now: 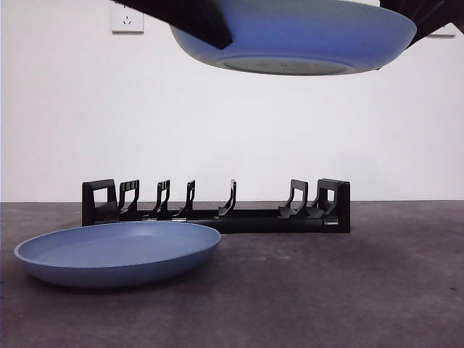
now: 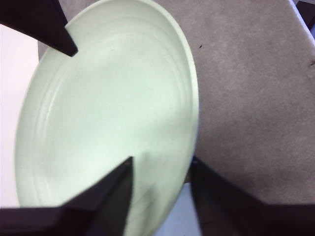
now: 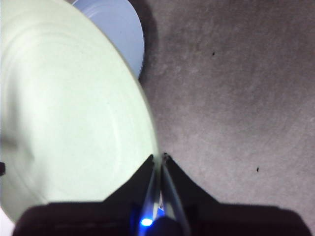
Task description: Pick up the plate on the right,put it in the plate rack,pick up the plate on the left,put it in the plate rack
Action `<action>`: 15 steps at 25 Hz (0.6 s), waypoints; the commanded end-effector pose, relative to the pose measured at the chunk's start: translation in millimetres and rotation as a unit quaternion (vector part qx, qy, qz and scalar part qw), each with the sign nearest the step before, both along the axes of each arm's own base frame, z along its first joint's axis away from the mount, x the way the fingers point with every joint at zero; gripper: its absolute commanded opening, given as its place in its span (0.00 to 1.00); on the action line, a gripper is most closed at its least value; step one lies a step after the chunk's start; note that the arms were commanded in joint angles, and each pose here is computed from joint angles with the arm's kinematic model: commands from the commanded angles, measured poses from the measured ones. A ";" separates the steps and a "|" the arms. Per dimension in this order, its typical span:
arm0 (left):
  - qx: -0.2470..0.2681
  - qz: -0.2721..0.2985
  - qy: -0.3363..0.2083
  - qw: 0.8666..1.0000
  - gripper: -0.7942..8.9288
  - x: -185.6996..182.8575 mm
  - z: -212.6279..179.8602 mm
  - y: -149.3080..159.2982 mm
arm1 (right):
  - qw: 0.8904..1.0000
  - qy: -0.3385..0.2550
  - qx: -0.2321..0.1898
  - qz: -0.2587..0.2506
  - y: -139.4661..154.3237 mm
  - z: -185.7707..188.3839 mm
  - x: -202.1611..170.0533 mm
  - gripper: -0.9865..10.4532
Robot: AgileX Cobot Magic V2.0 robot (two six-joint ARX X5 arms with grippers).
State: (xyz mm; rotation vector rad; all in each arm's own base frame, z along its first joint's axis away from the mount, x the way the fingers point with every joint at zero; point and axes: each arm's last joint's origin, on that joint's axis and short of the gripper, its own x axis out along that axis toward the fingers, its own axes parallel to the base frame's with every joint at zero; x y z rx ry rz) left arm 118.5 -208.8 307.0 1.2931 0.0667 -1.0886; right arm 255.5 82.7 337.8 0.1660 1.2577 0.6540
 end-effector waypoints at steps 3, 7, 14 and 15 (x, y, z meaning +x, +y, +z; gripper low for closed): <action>0.000 0.001 0.004 1.000 0.10 -0.3 -0.6 -1.0 | 1.000 -0.002 0.008 -0.001 1.1 1.8 1.2 0.08; -0.002 0.011 0.017 1.000 0.07 -0.8 -1.7 -0.3 | 1.000 -0.006 0.009 -0.001 1.2 2.0 1.9 0.08; 0.002 0.012 0.034 0.999 0.07 -5.2 -3.8 -0.7 | 1.000 -0.016 -0.006 -0.008 0.7 2.0 3.3 0.08; 0.001 0.015 0.037 0.999 0.07 -5.5 -4.0 -0.7 | 1.000 -0.017 -0.005 -0.007 0.7 2.0 3.4 0.08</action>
